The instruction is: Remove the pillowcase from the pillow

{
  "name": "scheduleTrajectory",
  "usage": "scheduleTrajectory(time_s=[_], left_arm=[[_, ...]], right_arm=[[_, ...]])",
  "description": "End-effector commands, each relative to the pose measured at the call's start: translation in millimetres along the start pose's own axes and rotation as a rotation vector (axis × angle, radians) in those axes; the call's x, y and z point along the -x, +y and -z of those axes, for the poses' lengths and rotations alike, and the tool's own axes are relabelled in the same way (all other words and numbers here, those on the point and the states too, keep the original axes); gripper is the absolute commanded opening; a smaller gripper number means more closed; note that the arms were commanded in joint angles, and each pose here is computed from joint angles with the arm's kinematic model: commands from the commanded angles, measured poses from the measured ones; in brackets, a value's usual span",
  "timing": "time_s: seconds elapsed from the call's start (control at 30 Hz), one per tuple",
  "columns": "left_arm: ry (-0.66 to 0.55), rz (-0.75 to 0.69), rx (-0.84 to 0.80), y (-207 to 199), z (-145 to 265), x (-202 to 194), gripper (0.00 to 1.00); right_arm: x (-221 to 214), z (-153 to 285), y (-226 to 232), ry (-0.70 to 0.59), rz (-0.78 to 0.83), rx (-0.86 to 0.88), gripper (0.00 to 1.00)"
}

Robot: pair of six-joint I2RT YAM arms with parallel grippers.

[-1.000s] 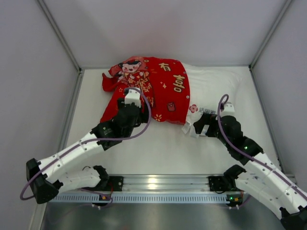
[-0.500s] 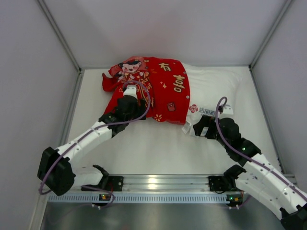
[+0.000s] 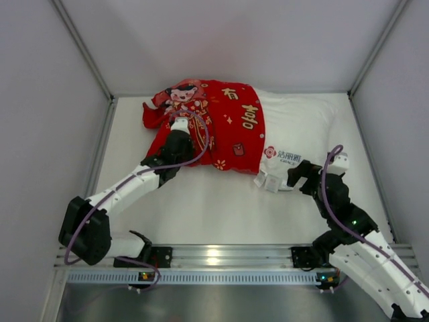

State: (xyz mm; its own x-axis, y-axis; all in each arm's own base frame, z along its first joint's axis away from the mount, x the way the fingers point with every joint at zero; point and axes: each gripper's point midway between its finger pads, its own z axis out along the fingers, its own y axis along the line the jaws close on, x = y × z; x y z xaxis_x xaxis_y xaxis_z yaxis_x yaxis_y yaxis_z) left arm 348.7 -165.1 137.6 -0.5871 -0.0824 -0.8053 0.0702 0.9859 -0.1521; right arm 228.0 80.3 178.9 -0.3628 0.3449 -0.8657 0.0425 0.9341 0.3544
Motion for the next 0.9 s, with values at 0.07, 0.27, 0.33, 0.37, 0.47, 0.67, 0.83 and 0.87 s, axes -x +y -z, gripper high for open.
scheduleTrajectory(time_s=[0.07,0.27,0.33,0.37,0.47,0.67,0.83,0.87], left_arm=[[-0.133,0.048,0.011,8,26,35,0.0],[-0.137,0.054,-0.008,5,30,35,0.0],[-0.132,0.056,-0.017,4,30,34,0.0],[-0.127,0.058,-0.026,2,30,33,0.0],[-0.121,0.063,-0.044,-2,30,33,0.0],[-0.128,0.066,-0.051,-2,32,35,0.0],[-0.142,0.064,-0.048,-1,36,38,0.0],[-0.143,0.064,-0.046,-1,36,38,0.0]], right_arm=[[33,3,-34,-0.097,-0.049,-0.2,0.99],[34,-20,-59,-0.038,-0.099,-0.294,1.0],[27,-28,-61,0.0,-0.098,-0.273,0.99],[25,-36,-69,0.005,-0.108,-0.285,0.99],[-8,-59,-69,0.102,-0.113,-0.21,0.99],[-45,-81,-29,0.213,-0.15,0.055,1.0],[-47,-89,-19,0.225,-0.153,0.113,0.45],[-44,-89,-19,0.219,-0.153,0.107,0.28]])
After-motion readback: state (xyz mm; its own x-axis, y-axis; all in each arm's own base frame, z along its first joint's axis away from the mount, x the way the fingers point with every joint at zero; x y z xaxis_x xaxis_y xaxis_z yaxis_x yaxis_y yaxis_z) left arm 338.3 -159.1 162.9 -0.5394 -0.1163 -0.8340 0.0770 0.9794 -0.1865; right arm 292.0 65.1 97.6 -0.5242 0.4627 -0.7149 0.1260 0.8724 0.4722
